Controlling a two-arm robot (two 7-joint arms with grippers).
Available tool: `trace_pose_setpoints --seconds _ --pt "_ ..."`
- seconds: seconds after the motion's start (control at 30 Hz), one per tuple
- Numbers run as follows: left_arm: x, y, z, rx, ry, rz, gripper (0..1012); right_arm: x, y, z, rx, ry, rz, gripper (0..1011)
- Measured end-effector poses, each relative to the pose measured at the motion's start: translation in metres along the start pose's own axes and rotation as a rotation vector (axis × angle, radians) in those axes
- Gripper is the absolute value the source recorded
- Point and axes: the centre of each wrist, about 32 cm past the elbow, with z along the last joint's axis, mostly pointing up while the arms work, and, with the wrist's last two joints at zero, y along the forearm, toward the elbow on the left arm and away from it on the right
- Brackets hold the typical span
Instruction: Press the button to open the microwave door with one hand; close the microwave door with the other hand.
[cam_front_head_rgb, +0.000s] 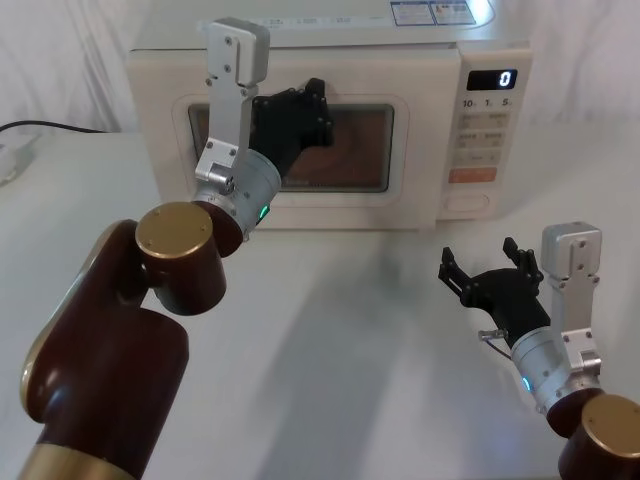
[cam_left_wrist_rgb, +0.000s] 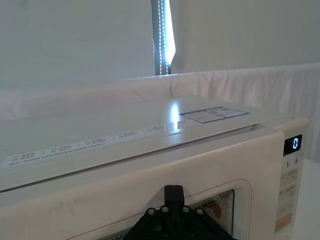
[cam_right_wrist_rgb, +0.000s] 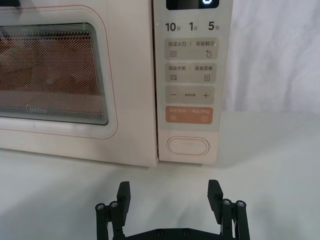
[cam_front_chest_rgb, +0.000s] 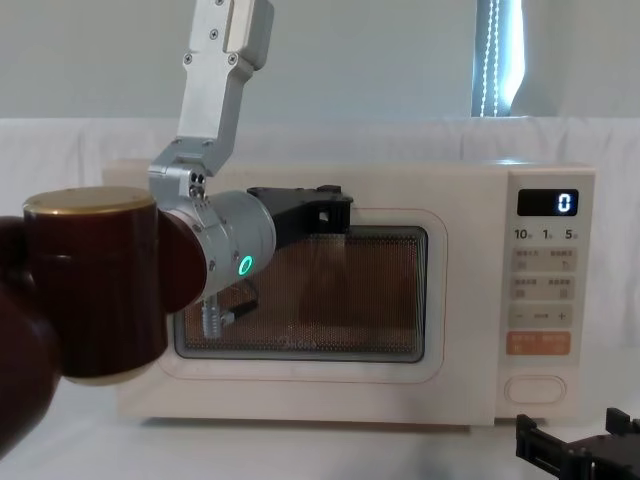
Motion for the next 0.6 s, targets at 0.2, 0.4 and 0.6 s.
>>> trace_pose_setpoints --seconds 0.2,0.4,0.6 --pt "0.0005 -0.001 0.0011 0.002 -0.001 -0.003 0 0.0 0.0 0.0 0.0 0.0 0.0 1002" --pt "0.0001 -0.0021 0.0016 0.001 0.0 -0.005 0 0.0 0.0 0.0 0.0 0.0 0.0 1002" --pt "-0.0001 -0.0035 0.0021 0.001 0.001 -0.006 0 0.0 0.0 0.0 0.0 0.0 0.0 1002"
